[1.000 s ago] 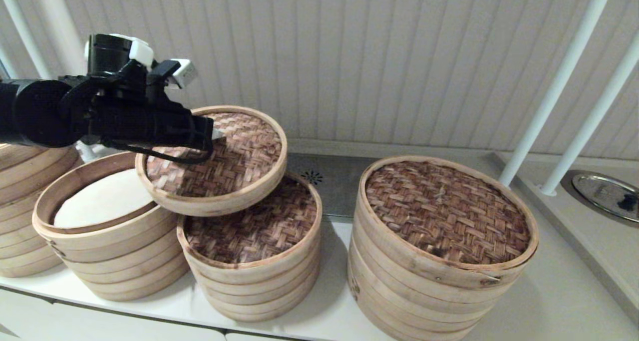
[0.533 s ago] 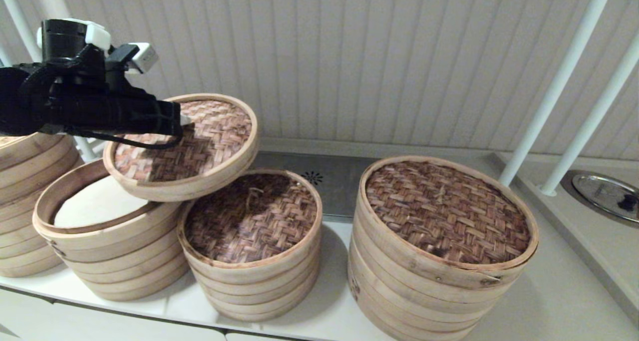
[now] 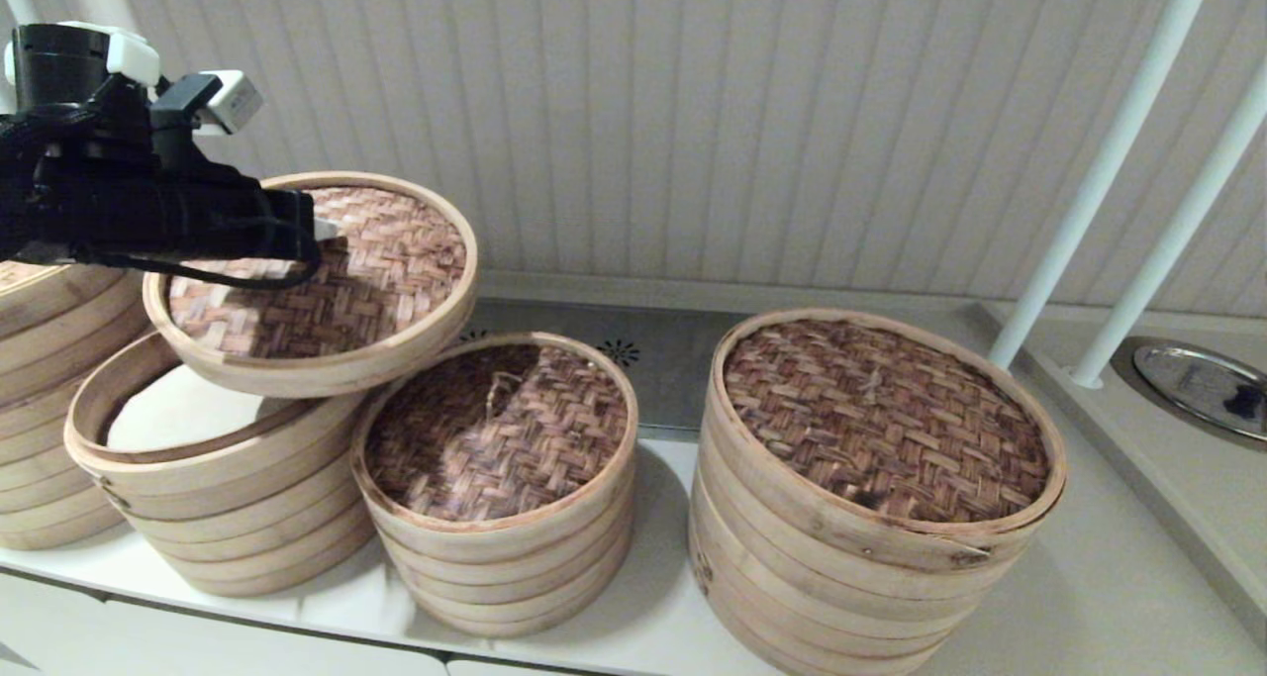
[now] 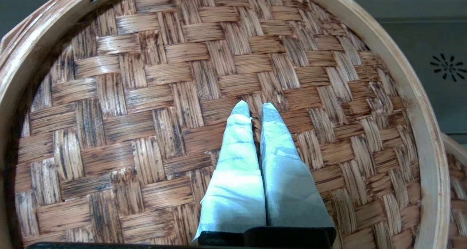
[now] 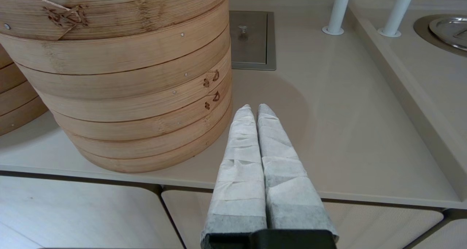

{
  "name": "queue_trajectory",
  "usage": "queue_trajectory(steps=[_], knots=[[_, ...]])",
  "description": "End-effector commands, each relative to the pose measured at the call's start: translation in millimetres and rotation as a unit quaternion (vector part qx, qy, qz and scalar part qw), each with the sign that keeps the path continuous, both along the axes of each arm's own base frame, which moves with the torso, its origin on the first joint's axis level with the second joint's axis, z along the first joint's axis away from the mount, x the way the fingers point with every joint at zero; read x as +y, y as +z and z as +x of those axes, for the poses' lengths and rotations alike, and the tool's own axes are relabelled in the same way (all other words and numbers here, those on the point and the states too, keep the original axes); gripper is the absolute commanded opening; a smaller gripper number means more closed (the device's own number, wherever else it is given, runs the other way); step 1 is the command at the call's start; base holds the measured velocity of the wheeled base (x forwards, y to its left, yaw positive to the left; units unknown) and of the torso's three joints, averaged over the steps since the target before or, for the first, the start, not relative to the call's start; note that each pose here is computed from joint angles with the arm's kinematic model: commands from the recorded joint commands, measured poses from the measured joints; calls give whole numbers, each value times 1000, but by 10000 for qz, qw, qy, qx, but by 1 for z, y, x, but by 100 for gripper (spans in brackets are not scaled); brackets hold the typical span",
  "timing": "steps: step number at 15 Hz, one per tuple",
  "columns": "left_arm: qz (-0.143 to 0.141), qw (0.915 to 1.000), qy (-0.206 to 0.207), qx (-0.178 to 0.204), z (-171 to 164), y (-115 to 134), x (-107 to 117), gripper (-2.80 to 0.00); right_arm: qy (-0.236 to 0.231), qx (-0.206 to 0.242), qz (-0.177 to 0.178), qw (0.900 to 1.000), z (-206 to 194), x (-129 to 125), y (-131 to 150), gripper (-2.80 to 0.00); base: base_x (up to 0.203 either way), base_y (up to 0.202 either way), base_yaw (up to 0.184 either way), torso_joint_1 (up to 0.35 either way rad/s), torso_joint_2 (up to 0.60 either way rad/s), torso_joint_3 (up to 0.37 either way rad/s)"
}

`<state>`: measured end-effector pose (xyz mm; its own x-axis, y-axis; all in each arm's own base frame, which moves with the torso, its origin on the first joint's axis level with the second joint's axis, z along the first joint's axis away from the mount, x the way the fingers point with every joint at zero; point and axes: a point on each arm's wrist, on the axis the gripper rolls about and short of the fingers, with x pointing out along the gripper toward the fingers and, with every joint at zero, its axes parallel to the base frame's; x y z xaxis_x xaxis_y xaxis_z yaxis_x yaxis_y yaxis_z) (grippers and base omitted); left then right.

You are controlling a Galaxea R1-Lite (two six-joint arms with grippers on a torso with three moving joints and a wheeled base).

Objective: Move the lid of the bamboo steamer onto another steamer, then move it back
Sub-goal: Put the steamer

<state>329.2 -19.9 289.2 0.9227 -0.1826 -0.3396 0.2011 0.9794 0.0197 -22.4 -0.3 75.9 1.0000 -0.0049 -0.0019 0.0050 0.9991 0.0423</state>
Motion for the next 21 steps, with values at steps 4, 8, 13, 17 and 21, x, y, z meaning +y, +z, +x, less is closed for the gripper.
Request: queue_trajectory(steps=[4,8,13,17,21], knots=[[18,9995,320,64,-9,-3,23,-280,1,13,3,10000,0,0,0,-280,0,0,0,0,0,0],[14,9984,520,214,-11,-11,38,-280,1,13,3,10000,0,0,0,-280,0,0,0,0,0,0],[-67,9961,741,476,-19,-27,66,-280,1,16,3,10000,0,0,0,-280,0,0,0,0,0,0],[-83,9948,883,508,-25,-29,75,-280,1,13,3,10000,0,0,0,-280,0,0,0,0,0,0],[-92,9938,986,513,-24,-35,82,-280,1,14,3,10000,0,0,0,-280,0,0,0,0,0,0]])
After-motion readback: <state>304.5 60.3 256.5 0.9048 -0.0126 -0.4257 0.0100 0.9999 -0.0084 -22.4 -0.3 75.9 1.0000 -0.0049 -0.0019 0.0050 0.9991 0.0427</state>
